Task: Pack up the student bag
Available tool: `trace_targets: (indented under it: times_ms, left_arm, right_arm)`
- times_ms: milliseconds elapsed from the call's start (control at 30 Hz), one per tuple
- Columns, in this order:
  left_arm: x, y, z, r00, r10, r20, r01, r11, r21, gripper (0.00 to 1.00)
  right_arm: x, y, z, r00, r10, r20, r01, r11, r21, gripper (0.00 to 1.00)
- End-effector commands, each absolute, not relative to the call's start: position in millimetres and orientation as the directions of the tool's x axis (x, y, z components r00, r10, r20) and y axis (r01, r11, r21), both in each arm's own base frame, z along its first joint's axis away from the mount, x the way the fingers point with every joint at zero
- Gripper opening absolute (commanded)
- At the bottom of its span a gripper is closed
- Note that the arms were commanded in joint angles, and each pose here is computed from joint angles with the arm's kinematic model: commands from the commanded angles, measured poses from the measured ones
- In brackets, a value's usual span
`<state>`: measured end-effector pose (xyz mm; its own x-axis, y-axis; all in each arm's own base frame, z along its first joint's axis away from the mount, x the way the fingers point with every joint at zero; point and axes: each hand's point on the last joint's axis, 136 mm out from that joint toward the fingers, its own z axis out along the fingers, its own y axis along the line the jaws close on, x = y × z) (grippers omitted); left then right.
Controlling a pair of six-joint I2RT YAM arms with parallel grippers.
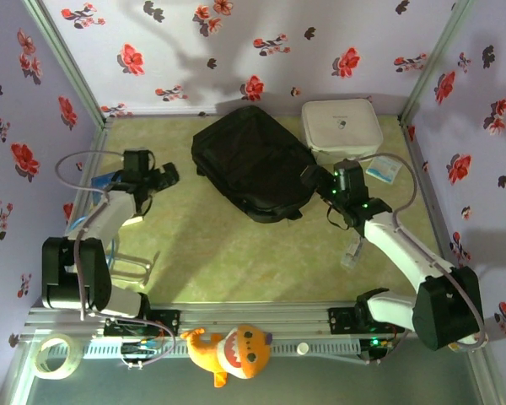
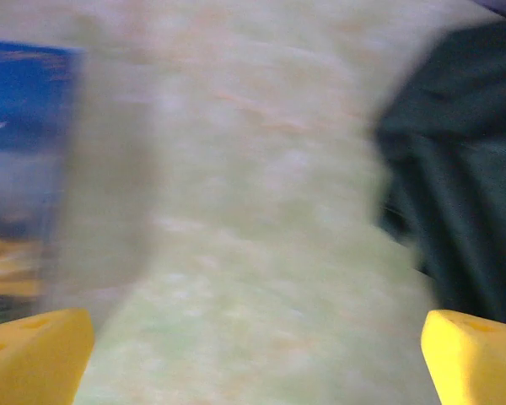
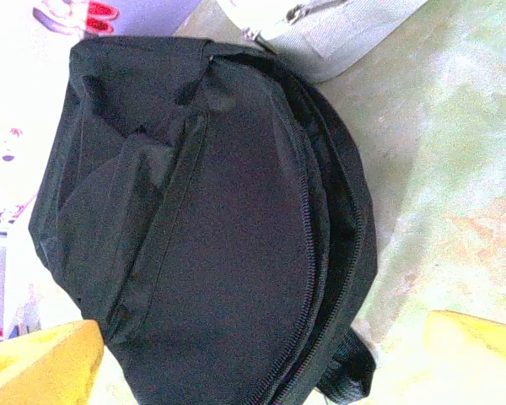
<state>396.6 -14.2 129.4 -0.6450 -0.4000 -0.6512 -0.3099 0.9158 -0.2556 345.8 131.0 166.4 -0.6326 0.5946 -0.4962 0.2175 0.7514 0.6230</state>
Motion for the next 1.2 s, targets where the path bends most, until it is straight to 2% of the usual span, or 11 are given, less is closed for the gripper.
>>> trace_targets:
  times_ms: [0,167,433,667,900,1167]
  left_arm:
    - [394.4,30.3,111.6,-0.588,-0.5,-0.635,-0.475,0.85,-0.23,1.0]
    - [400.1,53.0,82.6,-0.633,-0.513,-0.58,-0.522,0.836,-0.169,1.0]
    - [417.5,52.7,49.3,-0.8,-0.416,-0.433,-0.446,0.894,-0.034,0.98]
    - [405.3,33.4,17.5,-0.83,-0.478,-0.288,-0.47,0.877,-0.101,0.97]
    - [397.5,-1.6,3.9,-0.844,-0.5,-0.194,-0.447,0.855,-0.262,0.94]
    - [382.9,-67.4,9.9,-0.874,-0.453,-0.178,-0.375,0.86,-0.346,0.94]
  right_arm:
    - [358.4,147.2,186.3,-0.621,0.584,-0.523,0.149,0.743,0.652,0.98]
    - [358.8,163.1,182.7,-0.647,0.576,-0.5,0.133,0.731,0.669,0.97]
    - [357.7,171.1,183.2,-0.661,0.562,-0.497,0.122,0.734,0.668,0.97]
    - [359.6,173.6,189.5,-0.657,0.562,-0.503,0.112,0.732,0.672,0.96]
    - [357.3,170.5,187.7,-0.658,0.559,-0.505,0.123,0.741,0.66,0.96]
    - [356.9,169.5,187.2,-0.656,0.558,-0.509,0.125,0.744,0.656,0.96]
